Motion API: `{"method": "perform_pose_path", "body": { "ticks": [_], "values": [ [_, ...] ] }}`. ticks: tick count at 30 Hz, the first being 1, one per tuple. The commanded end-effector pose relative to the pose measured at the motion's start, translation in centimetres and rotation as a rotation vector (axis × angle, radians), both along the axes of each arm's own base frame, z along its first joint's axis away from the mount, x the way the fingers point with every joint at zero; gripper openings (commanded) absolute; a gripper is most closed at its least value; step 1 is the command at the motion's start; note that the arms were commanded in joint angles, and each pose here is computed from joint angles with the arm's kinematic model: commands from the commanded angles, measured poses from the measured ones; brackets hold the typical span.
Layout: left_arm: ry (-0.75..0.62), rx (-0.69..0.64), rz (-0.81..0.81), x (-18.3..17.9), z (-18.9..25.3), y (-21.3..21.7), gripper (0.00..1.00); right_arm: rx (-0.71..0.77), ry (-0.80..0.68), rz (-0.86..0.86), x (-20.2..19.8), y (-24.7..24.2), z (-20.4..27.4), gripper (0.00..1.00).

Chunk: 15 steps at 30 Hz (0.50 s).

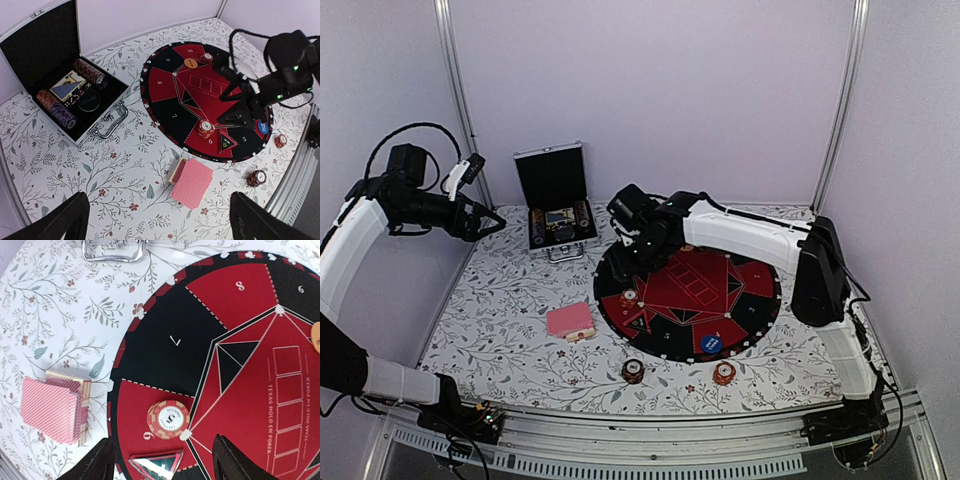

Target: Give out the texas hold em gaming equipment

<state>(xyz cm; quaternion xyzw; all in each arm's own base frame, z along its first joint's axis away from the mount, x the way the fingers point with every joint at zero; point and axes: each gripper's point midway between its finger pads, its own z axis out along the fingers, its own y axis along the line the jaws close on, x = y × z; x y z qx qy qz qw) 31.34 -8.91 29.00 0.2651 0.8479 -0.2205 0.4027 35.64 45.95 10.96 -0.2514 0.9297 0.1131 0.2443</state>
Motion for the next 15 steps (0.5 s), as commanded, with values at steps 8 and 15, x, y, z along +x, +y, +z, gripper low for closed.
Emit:
{"method": "perform_pose_path", "body": {
  "ticks": [8, 15],
  "values": [
    [-0.027, 0.025, 0.001, -0.3, 0.9, 0.3, 1.00, 0.033, 0.023, -0.110, -7.2, -10.1, 5.5, 0.74],
    [-0.016, 0.028, 0.005, -0.2, 0.7, 0.4, 1.00, 0.014, 0.106, -0.193, -12.9, -16.8, 4.7, 0.79]
  ]
}}
